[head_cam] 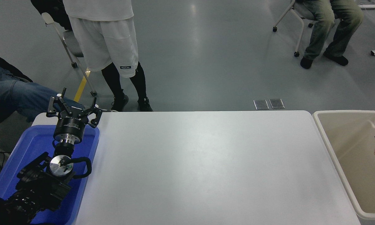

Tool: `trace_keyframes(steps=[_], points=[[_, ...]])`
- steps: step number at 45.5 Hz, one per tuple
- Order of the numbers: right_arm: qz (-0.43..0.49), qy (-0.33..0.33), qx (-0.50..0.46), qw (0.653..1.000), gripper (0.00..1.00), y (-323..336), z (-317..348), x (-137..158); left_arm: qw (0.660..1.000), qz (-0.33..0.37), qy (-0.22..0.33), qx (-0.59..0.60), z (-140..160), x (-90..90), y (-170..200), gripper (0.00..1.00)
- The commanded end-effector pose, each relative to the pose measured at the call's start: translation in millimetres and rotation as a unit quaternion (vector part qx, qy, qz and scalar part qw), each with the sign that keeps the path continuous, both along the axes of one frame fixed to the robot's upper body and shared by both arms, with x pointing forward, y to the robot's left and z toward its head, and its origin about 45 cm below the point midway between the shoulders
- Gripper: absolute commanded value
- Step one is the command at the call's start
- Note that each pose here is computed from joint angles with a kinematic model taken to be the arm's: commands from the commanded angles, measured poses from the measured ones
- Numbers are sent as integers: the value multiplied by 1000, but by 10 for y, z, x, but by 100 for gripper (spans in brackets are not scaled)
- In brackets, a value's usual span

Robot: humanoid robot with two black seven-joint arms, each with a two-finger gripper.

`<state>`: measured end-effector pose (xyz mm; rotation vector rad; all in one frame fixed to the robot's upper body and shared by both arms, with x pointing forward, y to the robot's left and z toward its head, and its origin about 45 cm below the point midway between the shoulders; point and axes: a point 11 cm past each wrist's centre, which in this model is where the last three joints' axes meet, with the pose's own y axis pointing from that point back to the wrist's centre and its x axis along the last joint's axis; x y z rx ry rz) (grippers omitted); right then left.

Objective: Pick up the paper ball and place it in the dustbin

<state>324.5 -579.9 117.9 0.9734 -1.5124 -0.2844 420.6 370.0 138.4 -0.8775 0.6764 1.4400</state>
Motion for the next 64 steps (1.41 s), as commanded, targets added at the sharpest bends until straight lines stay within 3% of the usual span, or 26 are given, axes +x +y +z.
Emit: trace_keyframes(steps=[1, 3, 8, 20, 26, 41, 47, 54, 64], points=[[-6, 2, -34, 999, 69, -134, 64, -62, 1000, -1, 0, 0, 1, 0, -2, 99], [-17, -12, -52, 998, 80, -169, 108, -52, 1000, 0, 0, 0, 0, 0, 0, 99], [-23, -23, -65, 997, 90, -126, 73, -44, 1000, 0, 0, 1, 0, 0, -1, 99], [-21, -22, -65, 997, 90, -91, 40, -39, 1000, 0, 0, 0, 0, 0, 0, 99], [-22, -33, -58, 998, 99, -57, 77, 28, 1000, 0, 0, 0, 0, 0, 0, 99], [-1, -40, -13, 999, 100, 199, 30, 187, 1000, 0, 0, 1, 0, 0, -1, 99], [-44, -98, 53, 993, 100, 258, 117, 291, 1000, 0, 0, 0, 0, 0, 0, 99], [-106, -197, 179, 958, 100, 492, 230, 522, 1000, 0, 0, 0, 1, 0, 0, 99], [-111, -262, 322, 903, 100, 1038, 290, 752, 1000, 0, 0, 0, 1, 0, -1, 99]])
